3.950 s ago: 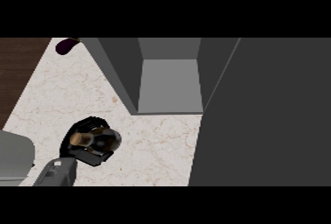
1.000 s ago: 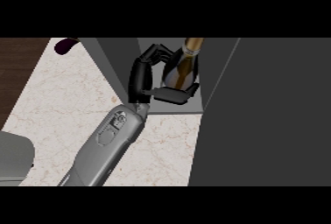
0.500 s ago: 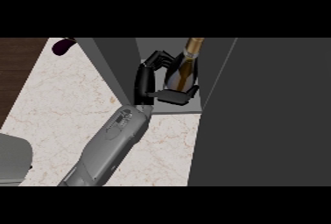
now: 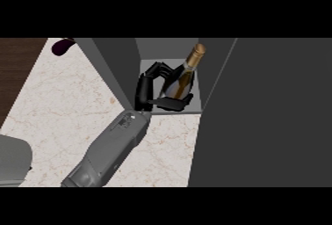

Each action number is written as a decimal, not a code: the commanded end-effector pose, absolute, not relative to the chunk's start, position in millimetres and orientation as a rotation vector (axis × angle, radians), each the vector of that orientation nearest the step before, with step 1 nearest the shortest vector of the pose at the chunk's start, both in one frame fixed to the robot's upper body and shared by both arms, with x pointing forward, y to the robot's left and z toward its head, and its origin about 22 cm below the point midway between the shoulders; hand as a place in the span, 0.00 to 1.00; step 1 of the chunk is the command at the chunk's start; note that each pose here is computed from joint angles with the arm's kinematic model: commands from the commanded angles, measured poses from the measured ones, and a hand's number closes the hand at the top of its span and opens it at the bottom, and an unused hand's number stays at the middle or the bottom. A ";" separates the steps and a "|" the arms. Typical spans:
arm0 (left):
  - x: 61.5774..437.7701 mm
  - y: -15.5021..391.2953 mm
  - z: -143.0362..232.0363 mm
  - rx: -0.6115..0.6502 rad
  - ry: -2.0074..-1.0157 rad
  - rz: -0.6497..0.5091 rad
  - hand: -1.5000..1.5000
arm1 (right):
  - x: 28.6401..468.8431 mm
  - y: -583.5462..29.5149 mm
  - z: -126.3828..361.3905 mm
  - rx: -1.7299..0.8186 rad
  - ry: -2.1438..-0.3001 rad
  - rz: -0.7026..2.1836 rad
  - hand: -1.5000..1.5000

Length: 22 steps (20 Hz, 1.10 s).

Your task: Pick up the wine, place it into the cabinet and close the cabinet

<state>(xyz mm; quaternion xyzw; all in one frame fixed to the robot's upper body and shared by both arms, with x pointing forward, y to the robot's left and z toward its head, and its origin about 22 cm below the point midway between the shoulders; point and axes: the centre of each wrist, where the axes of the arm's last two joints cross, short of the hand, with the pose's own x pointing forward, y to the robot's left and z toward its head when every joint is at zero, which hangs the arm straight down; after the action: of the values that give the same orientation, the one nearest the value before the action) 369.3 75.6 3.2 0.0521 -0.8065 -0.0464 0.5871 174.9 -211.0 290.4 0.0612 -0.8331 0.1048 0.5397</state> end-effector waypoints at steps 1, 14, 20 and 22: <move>376.2 83.2 -8.6 0.190 -1.890 -0.109 1.00 | 160.8 -213.3 285.4 0.213 -1.983 0.298 0.00; 399.8 105.5 -9.1 0.133 -1.864 0.099 1.00 | 172.3 -208.2 293.3 0.243 -2.004 0.287 0.00; 413.1 104.3 4.6 0.134 -1.845 0.086 1.00 | 153.0 -210.3 286.9 0.261 -1.986 0.285 0.00; 413.1 106.0 2.3 0.156 -1.849 0.072 1.00 | 158.0 -213.2 278.9 0.236 -1.993 0.281 0.00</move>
<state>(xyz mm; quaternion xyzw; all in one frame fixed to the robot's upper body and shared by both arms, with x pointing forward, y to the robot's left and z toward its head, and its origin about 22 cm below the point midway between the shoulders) 408.9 105.5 -0.8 0.0619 -0.7985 0.0314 0.5980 176.6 -205.6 284.7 0.0849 -0.8290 0.1155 0.5406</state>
